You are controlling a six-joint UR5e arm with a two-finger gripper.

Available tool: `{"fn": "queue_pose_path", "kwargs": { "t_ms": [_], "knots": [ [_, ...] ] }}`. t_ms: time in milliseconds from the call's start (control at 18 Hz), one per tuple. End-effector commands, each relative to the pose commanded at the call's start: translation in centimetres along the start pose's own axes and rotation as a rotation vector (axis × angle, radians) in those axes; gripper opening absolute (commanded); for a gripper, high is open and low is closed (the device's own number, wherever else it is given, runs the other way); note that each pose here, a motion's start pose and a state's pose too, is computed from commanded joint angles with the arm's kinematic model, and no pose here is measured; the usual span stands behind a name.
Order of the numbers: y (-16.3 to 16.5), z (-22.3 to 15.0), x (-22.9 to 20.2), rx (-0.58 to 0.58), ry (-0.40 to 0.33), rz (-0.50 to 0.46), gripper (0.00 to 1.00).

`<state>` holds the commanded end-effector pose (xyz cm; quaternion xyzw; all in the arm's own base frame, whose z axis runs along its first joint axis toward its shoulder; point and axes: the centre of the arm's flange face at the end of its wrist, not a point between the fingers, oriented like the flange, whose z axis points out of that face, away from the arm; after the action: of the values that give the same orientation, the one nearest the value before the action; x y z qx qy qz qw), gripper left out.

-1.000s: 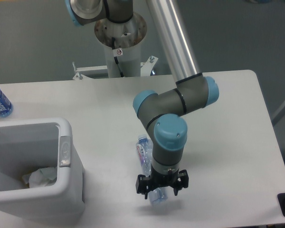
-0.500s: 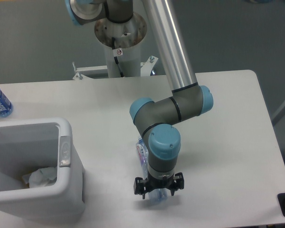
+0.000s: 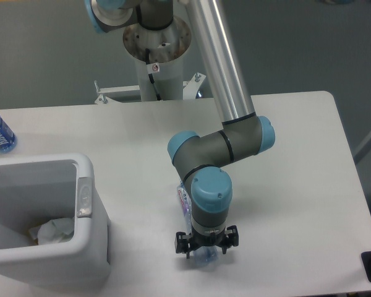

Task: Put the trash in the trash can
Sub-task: 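Close the gripper around the bottle's end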

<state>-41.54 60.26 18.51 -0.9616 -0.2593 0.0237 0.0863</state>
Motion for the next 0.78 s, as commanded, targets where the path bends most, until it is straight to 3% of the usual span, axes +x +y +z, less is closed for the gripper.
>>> {"fn": "queue_pose_path", "kwargs": {
  "t_ms": [611,778],
  "knots": [
    [0.38,0.33,0.01,-0.015,-0.026,0.003,0.76],
    [0.35,0.23,0.12,-0.013,-0.026,0.003,0.66]
  ]
}}
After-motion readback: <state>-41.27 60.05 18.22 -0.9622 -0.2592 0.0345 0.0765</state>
